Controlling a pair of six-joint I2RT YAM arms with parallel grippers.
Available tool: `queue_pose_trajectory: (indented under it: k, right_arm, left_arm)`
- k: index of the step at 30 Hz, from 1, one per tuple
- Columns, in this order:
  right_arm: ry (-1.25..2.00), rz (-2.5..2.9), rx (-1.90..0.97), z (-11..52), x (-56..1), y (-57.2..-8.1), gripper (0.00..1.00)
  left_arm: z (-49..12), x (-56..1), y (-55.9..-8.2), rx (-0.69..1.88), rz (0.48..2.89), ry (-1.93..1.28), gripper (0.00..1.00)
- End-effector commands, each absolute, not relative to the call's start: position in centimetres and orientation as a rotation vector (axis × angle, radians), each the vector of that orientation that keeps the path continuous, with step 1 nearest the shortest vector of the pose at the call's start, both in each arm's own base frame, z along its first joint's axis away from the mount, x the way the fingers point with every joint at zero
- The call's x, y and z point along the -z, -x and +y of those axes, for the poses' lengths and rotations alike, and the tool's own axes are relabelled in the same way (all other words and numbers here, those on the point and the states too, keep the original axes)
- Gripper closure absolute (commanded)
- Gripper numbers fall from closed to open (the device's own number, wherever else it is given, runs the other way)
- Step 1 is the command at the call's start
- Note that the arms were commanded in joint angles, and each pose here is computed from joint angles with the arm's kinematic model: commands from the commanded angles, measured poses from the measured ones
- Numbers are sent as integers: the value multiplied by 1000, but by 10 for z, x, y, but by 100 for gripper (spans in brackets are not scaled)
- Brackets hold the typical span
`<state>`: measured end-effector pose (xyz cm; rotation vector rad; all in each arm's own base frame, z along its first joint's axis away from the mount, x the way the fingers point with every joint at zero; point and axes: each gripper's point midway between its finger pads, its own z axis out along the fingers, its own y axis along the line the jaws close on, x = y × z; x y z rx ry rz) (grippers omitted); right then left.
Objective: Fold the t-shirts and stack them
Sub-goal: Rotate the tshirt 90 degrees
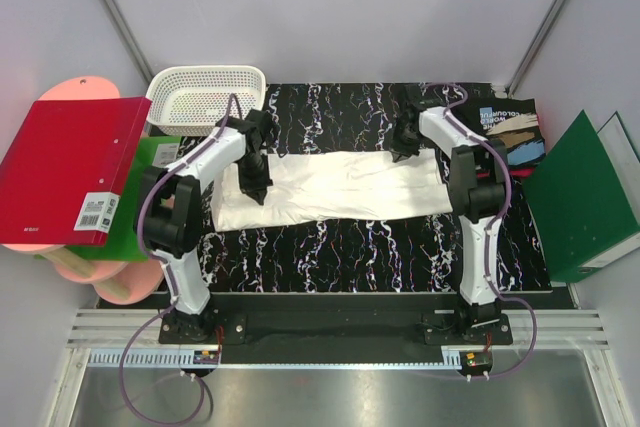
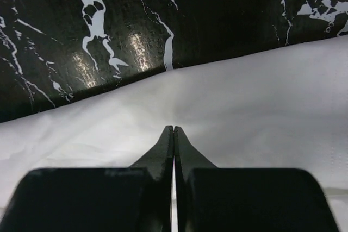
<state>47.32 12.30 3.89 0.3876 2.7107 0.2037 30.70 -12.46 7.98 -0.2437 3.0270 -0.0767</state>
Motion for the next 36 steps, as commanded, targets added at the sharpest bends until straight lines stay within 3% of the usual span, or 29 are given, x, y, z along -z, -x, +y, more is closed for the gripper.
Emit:
queue_pose_trajectory:
  k: [1,11,19,28,36]
  right_arm:
    - [-368,2762,3,107,-48,-472,100]
    - [-305,2882,334,75,-23,-451,100]
    - [-289,3007,442,60,-13,-399,100]
    - [-322,3121,384,77,-23,-330,100]
    - [-218,3220,349,113,-36,-270,100]
  left_arm:
    - [-133,-69,-309,101,3087,235,100]
    - [-124,-29,-293,-196,3321,36,100]
    - [-118,-36,-322,-357,3300,-17,100]
    - [-129,-28,-357,-347,3258,18,100]
    - [-157,-17,-390,-185,3202,89,100]
